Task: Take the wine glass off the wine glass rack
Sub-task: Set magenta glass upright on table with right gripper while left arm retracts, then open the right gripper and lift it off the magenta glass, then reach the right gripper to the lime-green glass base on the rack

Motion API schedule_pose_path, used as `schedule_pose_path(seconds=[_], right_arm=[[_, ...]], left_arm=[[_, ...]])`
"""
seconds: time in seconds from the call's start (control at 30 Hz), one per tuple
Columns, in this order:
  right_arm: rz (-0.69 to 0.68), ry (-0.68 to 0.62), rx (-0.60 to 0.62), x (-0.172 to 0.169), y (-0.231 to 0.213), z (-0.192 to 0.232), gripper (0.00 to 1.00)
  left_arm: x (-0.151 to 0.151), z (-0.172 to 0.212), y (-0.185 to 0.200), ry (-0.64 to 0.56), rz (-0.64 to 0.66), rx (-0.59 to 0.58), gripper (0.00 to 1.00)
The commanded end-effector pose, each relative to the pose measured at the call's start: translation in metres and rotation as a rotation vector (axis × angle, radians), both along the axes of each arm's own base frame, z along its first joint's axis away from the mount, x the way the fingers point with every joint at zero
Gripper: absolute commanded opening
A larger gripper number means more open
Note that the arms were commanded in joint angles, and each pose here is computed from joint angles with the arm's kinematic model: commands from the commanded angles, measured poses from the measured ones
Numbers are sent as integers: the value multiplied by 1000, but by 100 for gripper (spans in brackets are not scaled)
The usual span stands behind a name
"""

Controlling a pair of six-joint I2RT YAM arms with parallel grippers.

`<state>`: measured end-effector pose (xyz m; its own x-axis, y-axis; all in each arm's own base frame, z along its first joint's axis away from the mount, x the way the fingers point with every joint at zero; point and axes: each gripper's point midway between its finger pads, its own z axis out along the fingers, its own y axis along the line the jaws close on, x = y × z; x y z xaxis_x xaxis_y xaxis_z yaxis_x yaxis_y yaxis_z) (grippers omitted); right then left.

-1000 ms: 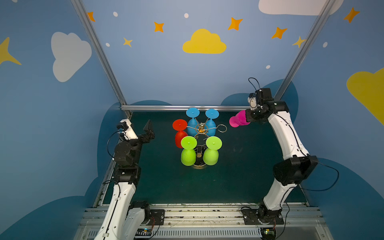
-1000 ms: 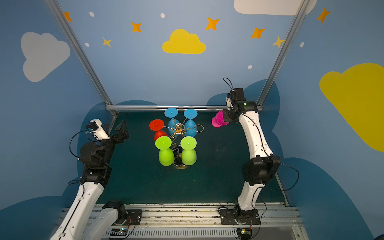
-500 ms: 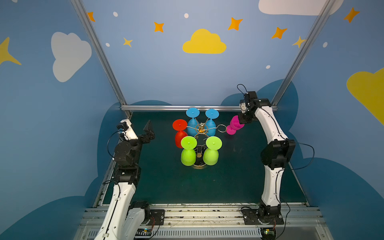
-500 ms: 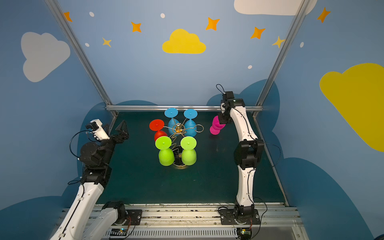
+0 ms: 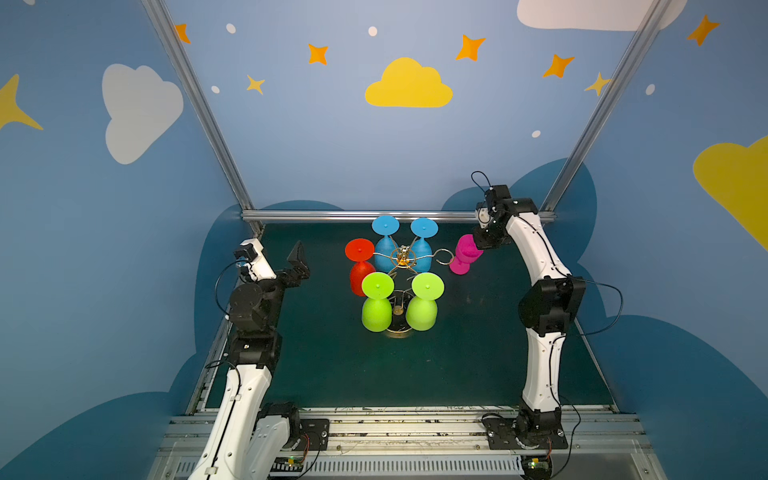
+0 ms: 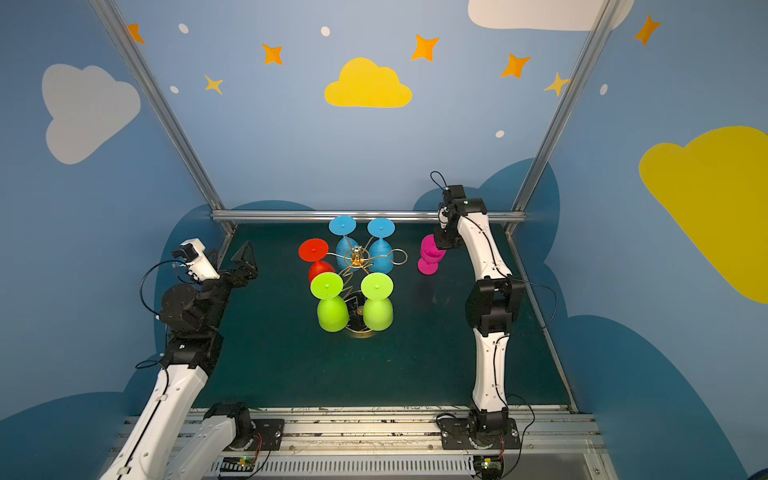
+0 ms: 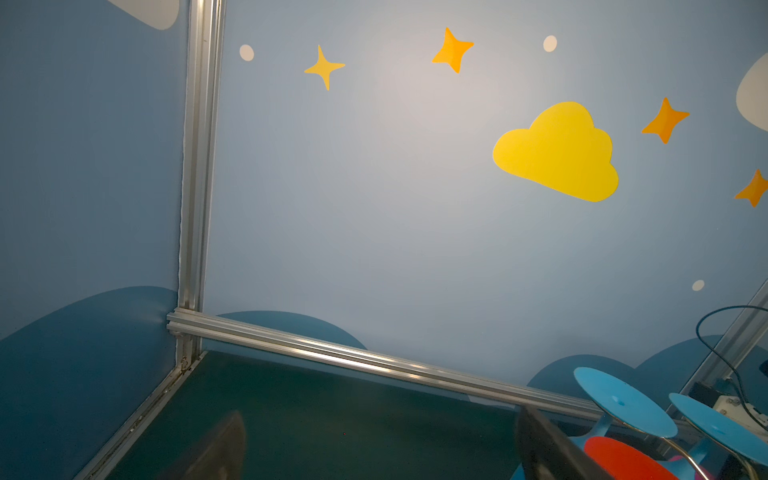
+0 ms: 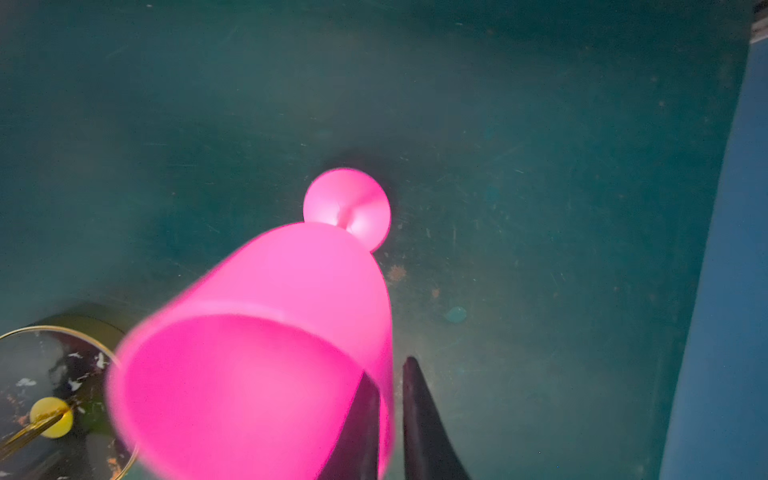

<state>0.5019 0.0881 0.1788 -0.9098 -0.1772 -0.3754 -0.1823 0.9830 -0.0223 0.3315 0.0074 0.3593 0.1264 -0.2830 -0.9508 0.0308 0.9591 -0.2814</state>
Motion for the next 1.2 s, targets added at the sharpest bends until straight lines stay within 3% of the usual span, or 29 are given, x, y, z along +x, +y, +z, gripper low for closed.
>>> schedule_pose_path(seconds=[0.0,0.33,0.53,0.77,0.87,1.0,1.17], right_arm=[[-3,-41,71,7,10,15,22],[-47,-127,193,9,5,57,35],[-55,-210,339,-8,9,112,35],[-56,-249,601,-73,25,158,33],[56,-361,730,-112,41,176,34],[67,-493,868,-164,45,197,38],[106,-456,1002,-217,60,200,41]], left_arm=[[-2,3,3,-9,16,2,100],[-2,2,5,-7,23,2,100],[-2,1,5,-4,24,0,100],[-2,1,5,-2,27,-5,100],[-2,0,5,-1,25,-9,100],[-2,2,4,-5,20,-12,100],[-2,1,4,-2,16,-17,100]])
